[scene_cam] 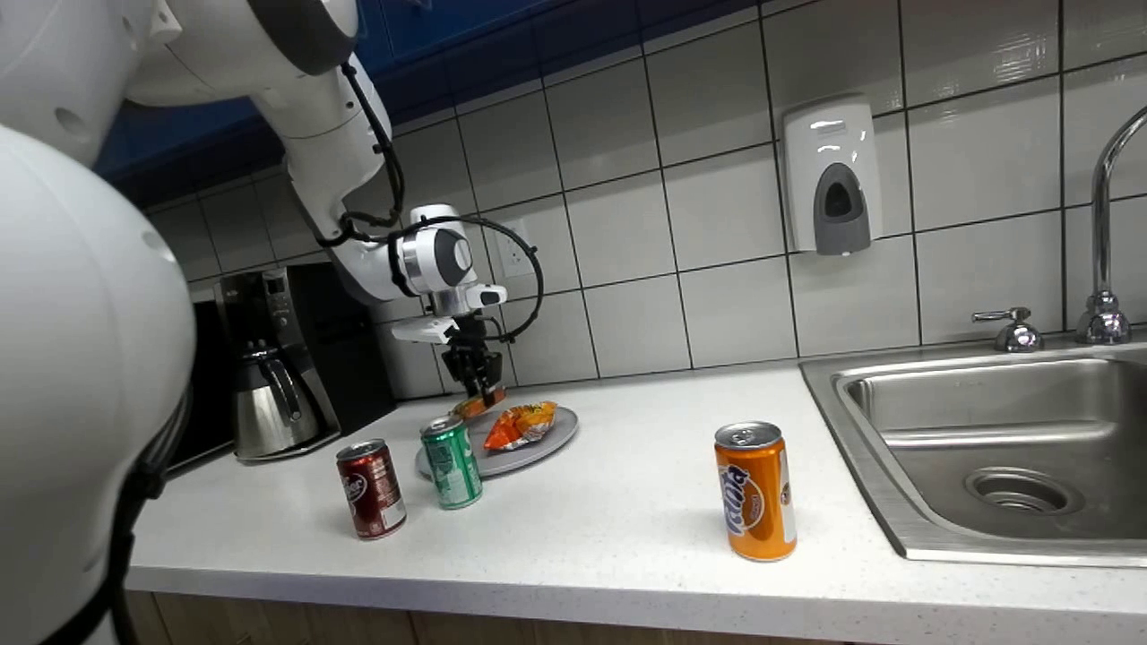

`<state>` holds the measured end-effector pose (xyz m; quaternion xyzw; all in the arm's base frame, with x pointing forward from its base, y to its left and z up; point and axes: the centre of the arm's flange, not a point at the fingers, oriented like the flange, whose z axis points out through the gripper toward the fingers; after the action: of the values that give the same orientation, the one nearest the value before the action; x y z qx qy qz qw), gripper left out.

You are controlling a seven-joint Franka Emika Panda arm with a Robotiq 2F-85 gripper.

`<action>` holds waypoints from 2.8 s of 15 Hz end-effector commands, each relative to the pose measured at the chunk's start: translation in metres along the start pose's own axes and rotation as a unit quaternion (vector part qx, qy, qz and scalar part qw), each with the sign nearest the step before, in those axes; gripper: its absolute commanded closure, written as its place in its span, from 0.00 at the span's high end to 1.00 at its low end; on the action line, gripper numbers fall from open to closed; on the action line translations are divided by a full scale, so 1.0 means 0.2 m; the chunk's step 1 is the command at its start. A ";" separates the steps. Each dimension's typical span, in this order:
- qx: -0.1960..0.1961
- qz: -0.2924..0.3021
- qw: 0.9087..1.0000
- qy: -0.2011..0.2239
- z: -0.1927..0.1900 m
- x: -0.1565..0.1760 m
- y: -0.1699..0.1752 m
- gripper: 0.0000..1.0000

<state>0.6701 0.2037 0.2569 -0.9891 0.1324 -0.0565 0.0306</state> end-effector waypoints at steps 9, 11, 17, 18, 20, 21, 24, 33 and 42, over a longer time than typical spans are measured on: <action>0.023 -0.060 0.998 0.018 0.09 0.43 -0.35 0.17; 0.028 -0.063 0.997 0.015 0.11 0.43 -0.39 0.17; 0.028 -0.062 0.998 0.017 0.13 0.43 -0.41 0.17; 0.027 -0.063 0.998 0.017 0.13 0.43 -0.41 0.17; 0.027 -0.063 0.998 0.016 0.12 0.44 -0.41 0.68; 0.027 -0.063 0.998 0.016 0.11 0.44 -0.41 0.75; 0.031 -0.064 0.997 0.023 0.08 0.44 -0.41 0.96; 0.035 -0.070 0.996 0.036 -0.05 0.31 -0.34 1.00; 0.040 -0.081 0.995 0.041 -0.03 0.35 -0.40 1.00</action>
<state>0.7560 0.2611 0.2769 -0.9915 0.0502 -0.1044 0.0599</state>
